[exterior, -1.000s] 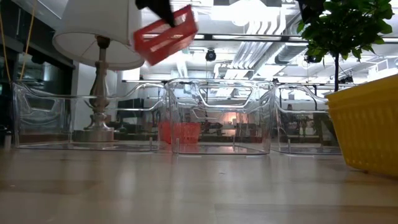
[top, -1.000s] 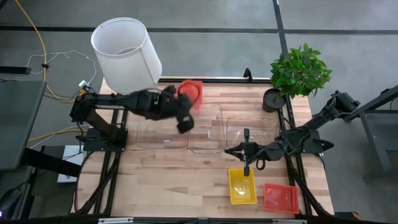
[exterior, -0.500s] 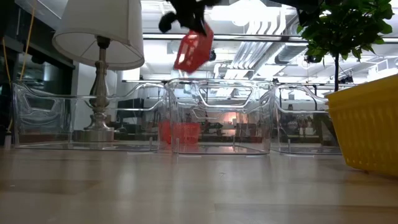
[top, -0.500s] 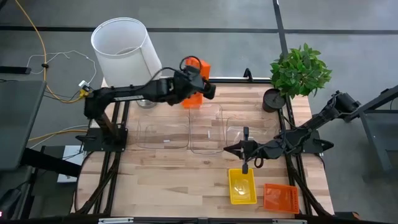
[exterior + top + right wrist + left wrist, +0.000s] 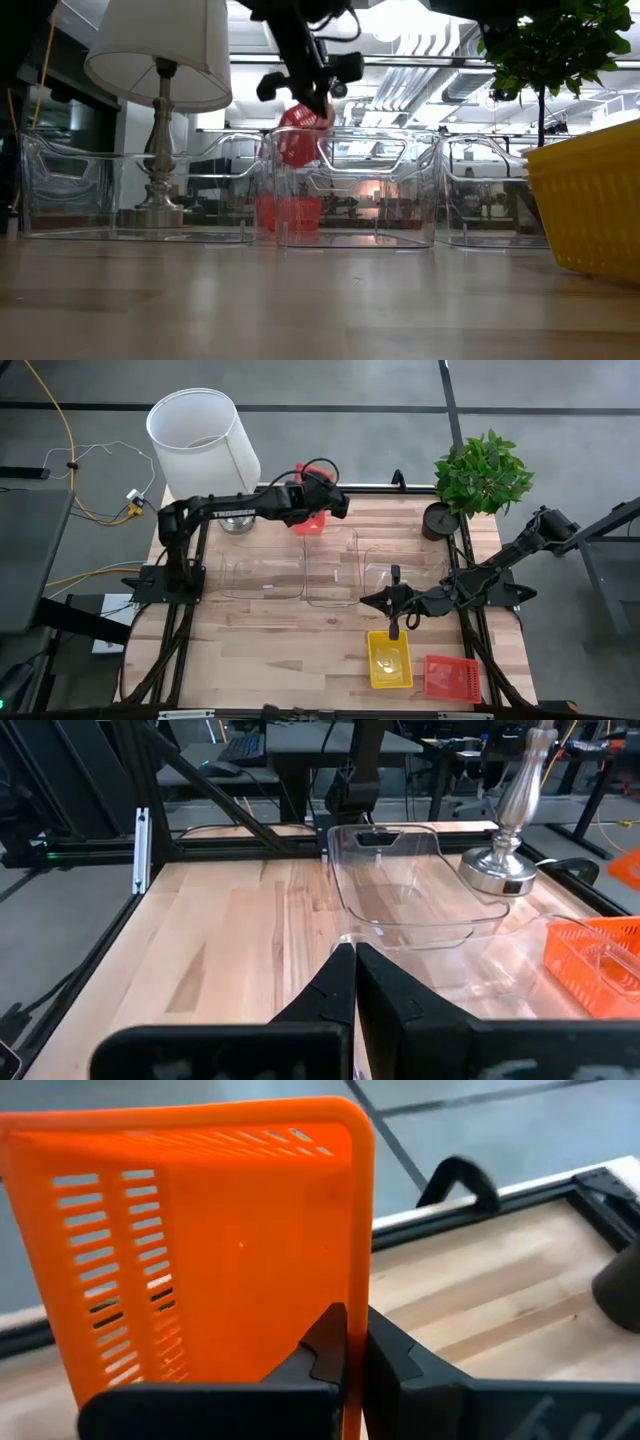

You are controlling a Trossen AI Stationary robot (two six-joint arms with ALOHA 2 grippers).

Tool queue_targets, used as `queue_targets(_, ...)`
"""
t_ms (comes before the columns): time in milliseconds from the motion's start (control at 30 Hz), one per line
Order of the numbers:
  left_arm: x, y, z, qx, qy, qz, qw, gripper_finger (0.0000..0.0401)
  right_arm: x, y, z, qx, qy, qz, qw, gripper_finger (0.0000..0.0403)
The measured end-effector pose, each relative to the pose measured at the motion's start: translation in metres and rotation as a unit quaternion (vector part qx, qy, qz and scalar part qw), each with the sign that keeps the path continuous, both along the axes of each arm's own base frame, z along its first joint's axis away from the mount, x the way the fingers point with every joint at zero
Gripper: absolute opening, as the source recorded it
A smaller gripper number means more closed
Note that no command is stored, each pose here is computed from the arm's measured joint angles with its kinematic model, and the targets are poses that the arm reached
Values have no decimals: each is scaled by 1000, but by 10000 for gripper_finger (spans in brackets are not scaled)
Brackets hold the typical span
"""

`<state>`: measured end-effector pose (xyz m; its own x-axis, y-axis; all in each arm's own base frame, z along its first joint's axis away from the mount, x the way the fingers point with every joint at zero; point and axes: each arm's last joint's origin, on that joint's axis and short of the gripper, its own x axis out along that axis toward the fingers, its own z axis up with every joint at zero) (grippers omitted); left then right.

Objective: Stack baskets by color
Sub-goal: Stack the middle orange bin on the top orange bin

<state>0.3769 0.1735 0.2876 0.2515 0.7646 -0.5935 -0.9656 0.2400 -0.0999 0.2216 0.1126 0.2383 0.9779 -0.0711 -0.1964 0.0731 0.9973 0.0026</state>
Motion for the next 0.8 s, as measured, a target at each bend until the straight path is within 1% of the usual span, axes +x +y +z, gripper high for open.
queue_targets(167, 0, 11, -17, -17, 19, 24, 999, 0, 1, -2, 0, 22, -2, -9, 1000, 0)
queue_targets(300, 5, 19, -37, -26, 39, 32, 998, 0, 2, -5, 0, 23, -3, -15, 1000, 0)
queue_targets(467, 7, 28, -52, -37, 52, 34, 997, 0, 3, -6, 0, 22, -3, -21, 1000, 0)
queue_targets(633, 5, 33, -55, -44, 61, 34, 997, 0, 3, -6, 0, 22, -3, -20, 1000, 0)
queue_targets(800, 5, 27, -55, -48, 70, 28, 996, 0, 3, -6, 0, 22, -2, -20, 1000, 0)
